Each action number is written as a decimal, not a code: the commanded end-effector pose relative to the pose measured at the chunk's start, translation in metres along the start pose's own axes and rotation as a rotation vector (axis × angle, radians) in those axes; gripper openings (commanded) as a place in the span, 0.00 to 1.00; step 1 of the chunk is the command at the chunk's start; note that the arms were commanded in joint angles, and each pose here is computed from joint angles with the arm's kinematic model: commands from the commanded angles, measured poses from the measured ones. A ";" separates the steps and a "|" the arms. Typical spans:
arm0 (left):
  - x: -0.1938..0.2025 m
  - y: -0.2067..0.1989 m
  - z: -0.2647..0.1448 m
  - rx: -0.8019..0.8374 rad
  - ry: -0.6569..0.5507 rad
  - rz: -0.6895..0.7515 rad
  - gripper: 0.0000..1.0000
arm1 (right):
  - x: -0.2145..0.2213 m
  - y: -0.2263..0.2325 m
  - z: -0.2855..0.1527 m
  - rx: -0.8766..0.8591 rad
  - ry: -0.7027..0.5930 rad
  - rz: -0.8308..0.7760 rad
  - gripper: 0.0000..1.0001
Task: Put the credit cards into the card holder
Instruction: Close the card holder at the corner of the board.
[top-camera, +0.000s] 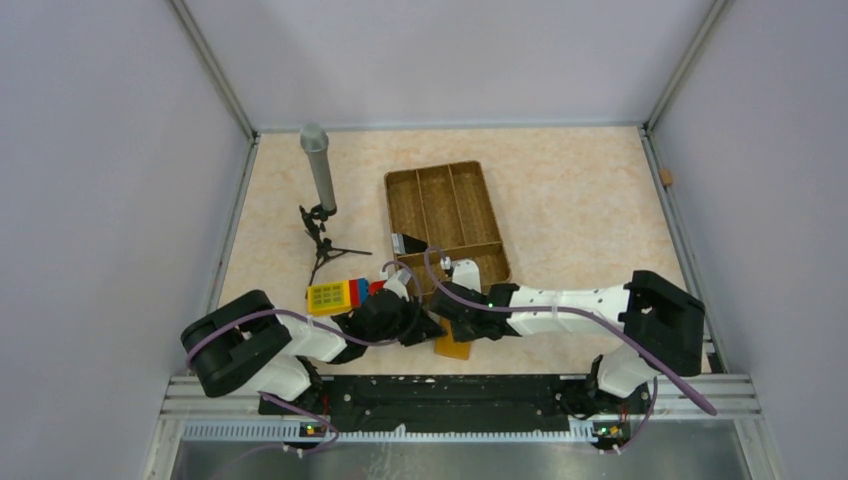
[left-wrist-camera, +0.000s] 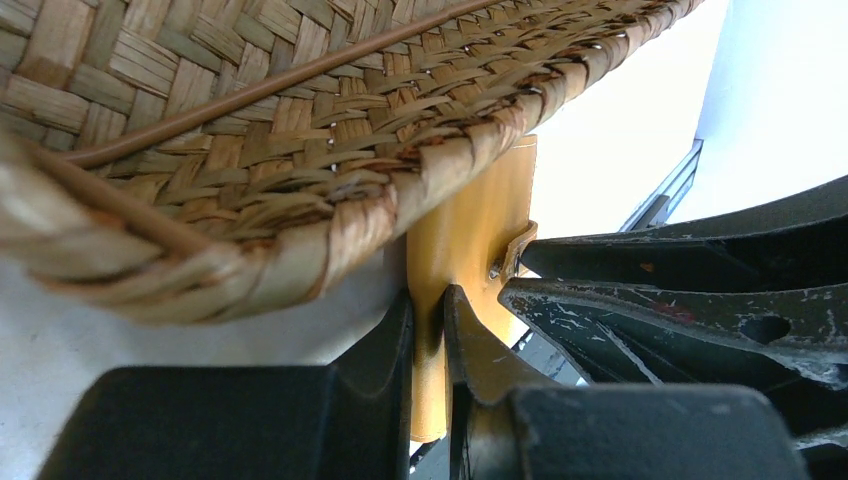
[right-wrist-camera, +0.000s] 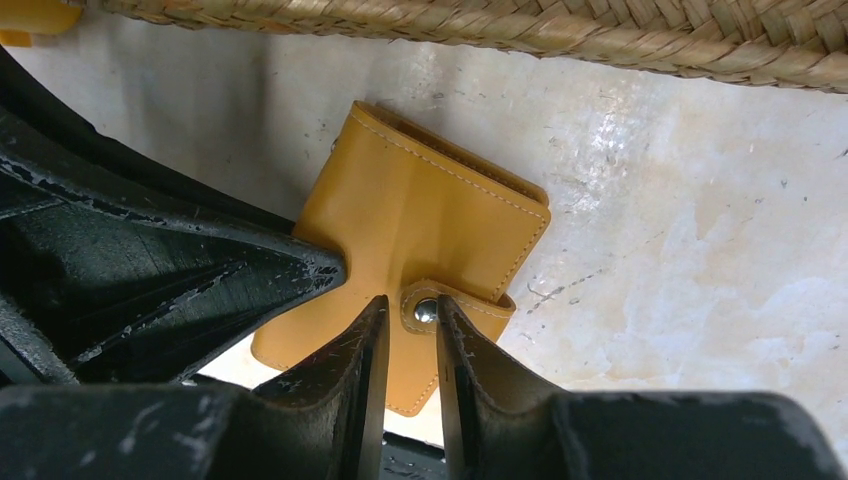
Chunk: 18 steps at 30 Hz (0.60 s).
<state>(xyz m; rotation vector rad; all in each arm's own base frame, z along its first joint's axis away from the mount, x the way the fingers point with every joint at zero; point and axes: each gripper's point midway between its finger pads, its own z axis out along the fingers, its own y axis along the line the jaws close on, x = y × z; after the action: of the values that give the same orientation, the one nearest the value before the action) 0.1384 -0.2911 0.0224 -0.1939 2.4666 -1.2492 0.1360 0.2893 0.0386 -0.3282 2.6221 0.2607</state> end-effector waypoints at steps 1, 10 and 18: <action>0.018 0.060 -0.006 -0.221 0.052 0.017 0.09 | -0.003 -0.002 0.003 0.005 -0.005 0.028 0.24; 0.018 0.059 -0.005 -0.222 0.054 0.018 0.09 | 0.003 0.000 0.009 -0.002 0.024 0.013 0.21; 0.019 0.060 -0.006 -0.223 0.054 0.017 0.09 | 0.007 0.001 0.010 -0.010 0.041 0.008 0.15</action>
<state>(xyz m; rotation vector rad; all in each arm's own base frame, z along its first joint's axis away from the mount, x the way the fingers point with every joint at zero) 0.1389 -0.2923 0.0225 -0.1929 2.4670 -1.2509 0.1381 0.2880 0.0336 -0.3200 2.6373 0.2503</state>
